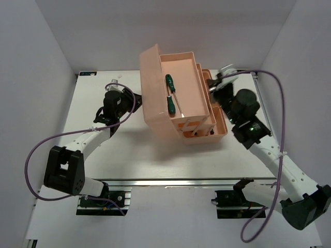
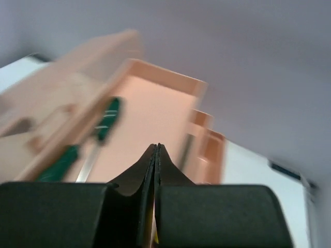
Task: Sort the tools into containers
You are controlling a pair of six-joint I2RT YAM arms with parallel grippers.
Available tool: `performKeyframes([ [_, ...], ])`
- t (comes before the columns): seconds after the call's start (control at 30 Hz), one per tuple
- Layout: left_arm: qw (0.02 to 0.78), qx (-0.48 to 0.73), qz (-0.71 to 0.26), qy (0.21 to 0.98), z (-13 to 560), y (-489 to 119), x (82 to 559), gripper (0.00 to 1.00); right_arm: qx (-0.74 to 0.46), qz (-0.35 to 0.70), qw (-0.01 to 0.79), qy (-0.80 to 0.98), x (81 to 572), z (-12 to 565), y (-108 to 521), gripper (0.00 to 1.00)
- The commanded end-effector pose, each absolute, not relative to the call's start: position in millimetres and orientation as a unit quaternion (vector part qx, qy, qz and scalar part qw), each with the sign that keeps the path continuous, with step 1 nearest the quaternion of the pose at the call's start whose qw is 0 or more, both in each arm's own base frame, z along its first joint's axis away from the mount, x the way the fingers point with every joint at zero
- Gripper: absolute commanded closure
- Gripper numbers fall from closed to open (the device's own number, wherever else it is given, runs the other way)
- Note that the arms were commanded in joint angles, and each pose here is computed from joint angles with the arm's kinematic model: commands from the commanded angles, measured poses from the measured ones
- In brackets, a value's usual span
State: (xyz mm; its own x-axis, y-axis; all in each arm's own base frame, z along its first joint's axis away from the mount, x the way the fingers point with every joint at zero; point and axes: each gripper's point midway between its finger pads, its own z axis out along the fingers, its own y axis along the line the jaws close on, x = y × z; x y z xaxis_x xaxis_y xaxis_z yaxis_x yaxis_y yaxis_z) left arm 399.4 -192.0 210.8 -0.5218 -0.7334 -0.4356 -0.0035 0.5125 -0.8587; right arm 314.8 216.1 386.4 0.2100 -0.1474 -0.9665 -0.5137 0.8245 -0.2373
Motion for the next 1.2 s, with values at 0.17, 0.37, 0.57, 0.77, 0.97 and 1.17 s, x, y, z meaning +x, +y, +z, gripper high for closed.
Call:
performKeyframes([
  [0.17,0.431,-0.153,-0.521,0.721,279,-233,417,0.69,-0.038,0.061,0.638,0.766,380,309,52,1.0],
  [0.37,0.402,-0.106,-0.56,0.717,289,-265,423,0.69,-0.065,0.06,0.45,0.889,372,144,22,1.0],
  [0.57,0.33,-0.047,-0.608,0.72,283,-310,414,0.66,-0.1,0.186,0.351,0.912,367,91,67,1.0],
  [0.77,0.245,-0.022,-0.665,0.705,261,-346,399,0.62,-0.125,0.277,0.343,0.889,379,107,107,1.0],
  [0.97,0.249,-0.014,-0.67,0.699,269,-350,401,0.6,-0.13,0.318,0.357,0.868,390,133,134,1.0],
  [1.17,0.284,0.004,-0.67,0.685,304,-338,407,0.57,-0.089,0.219,0.381,0.894,398,123,100,1.0],
])
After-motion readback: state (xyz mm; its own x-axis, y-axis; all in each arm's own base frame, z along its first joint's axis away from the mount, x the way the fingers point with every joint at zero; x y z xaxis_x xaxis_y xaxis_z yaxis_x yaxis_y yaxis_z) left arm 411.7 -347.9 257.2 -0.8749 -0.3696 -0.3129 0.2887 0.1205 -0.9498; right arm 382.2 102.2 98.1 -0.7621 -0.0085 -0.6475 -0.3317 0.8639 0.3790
